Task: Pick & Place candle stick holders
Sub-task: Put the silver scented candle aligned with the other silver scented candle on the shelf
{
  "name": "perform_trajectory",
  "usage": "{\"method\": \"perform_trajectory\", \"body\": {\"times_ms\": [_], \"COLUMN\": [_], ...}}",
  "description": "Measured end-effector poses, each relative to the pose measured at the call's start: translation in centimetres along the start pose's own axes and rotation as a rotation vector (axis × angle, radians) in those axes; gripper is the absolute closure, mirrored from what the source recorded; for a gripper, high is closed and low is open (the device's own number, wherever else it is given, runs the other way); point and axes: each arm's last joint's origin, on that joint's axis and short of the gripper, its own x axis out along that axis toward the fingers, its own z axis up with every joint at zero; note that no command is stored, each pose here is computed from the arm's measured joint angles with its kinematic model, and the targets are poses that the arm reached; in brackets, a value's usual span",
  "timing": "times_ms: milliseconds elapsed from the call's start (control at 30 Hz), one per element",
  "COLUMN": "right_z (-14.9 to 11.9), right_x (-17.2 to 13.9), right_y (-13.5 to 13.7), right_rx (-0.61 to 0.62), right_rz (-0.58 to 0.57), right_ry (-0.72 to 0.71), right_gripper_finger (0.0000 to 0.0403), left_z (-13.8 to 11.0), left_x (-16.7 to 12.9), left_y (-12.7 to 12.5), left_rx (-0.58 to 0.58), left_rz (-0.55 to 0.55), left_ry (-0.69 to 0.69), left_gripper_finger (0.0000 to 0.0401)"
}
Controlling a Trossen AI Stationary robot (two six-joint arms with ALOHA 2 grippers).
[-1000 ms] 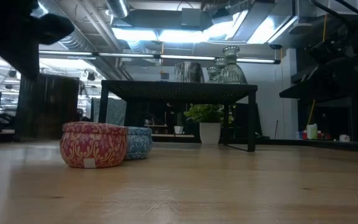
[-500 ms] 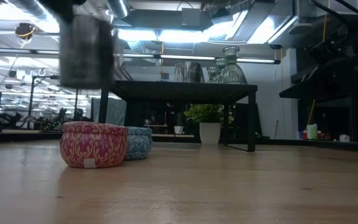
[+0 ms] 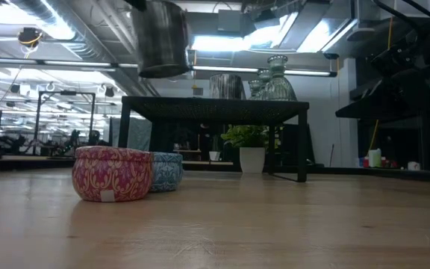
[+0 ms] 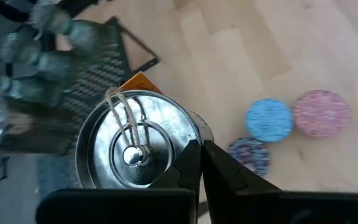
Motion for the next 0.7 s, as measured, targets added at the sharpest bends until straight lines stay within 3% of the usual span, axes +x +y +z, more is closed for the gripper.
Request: {"method": "perform_trajectory", "body": {"times_ms": [233,700], "right_z": [0.0,0.0], "right_x": [0.0,0.0], "right_y": [0.0,0.0], "right_rx": [0.0,0.0], "right_rz": [0.0,0.0], "right_ry": [0.0,0.0], "right_gripper_finger": [0.0274,0.0274], "left_z": [-0.7,-0.9], "left_x": [0.8,4.3], "left_y": [2.9,7.8], "left_rx": [-0.003,-0.027], "left_rz": [0.059,0.017], "left_ry": [0.04,0.016], "left_gripper_finger": [0.0399,0.0399]}}
